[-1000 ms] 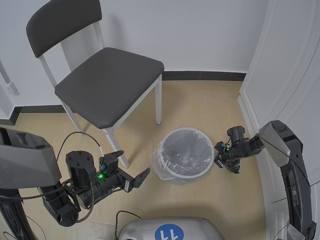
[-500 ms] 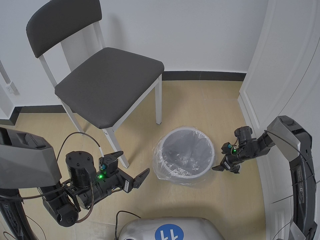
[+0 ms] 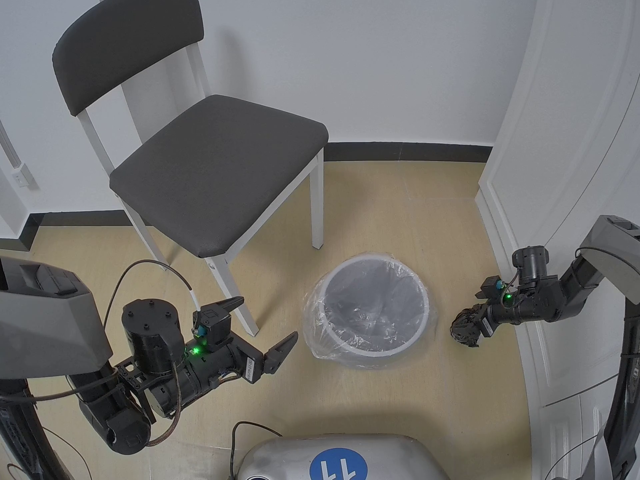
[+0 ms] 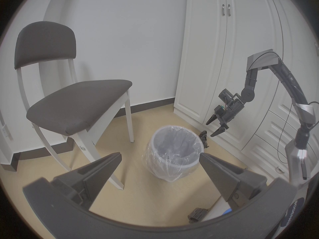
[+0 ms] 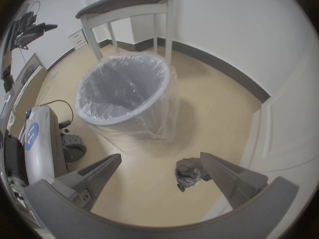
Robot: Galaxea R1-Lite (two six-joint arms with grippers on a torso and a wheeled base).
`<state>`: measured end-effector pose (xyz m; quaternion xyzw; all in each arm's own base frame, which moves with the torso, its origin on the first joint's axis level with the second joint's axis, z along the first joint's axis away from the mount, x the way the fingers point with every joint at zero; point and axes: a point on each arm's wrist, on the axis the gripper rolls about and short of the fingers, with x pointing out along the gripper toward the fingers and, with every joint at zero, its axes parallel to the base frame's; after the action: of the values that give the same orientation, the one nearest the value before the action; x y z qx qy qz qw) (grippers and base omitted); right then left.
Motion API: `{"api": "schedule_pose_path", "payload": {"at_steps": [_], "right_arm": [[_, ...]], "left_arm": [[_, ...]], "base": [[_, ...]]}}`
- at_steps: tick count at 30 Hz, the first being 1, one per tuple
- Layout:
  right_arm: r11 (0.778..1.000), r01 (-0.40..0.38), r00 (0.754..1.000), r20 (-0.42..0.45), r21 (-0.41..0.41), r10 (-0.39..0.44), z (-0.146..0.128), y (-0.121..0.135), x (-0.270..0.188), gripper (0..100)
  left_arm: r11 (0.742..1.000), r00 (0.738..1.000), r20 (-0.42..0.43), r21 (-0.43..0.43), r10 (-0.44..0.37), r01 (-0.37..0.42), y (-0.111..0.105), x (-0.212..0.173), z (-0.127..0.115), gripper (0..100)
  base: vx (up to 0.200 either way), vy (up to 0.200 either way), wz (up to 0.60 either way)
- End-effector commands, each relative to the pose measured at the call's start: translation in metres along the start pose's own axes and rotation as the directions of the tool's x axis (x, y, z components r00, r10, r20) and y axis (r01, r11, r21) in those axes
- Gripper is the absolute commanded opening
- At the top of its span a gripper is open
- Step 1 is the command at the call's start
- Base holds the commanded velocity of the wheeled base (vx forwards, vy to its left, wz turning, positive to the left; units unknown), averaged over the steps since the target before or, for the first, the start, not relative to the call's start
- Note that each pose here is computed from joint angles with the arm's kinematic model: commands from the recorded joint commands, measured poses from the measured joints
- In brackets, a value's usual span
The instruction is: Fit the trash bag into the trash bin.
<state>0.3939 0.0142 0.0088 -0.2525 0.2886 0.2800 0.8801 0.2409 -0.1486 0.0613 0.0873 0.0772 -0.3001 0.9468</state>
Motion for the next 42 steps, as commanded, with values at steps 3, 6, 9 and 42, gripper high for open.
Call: {"api": "schedule_pose_path", "payload": {"at_steps": [3,6,9,42], "right_arm": [[0.985,0.049,0.996,0.068,0.168,-0.062,0.01,0.002,-0.04,100],[0.959,0.029,0.989,0.129,0.281,-0.068,0.007,0.007,-0.042,100],[0.91,0.015,0.98,0.176,0.414,-0.096,-0.004,0.009,-0.034,100],[0.498,0.477,0.877,-0.425,0.724,-0.222,-0.056,-0.061,0.131,100]], "left_arm": [[1.0,0.999,0.041,-0.001,0.011,-0.011,0.003,-0.007,0.011,100],[1.0,0.999,0.04,-0.001,0.011,-0.011,0.003,-0.007,0.011,100],[1.0,0.999,0.038,-0.003,0.013,-0.013,0.003,-0.006,0.01,100],[1.0,1.0,0.006,-0.006,0.018,-0.018,0.005,-0.001,0.002,100]], "base": [[0.0,0.0,0.0],[0.0,0.0,0.0],[0.0,0.0,0.0],[0.0,-0.018,0.0]]}}
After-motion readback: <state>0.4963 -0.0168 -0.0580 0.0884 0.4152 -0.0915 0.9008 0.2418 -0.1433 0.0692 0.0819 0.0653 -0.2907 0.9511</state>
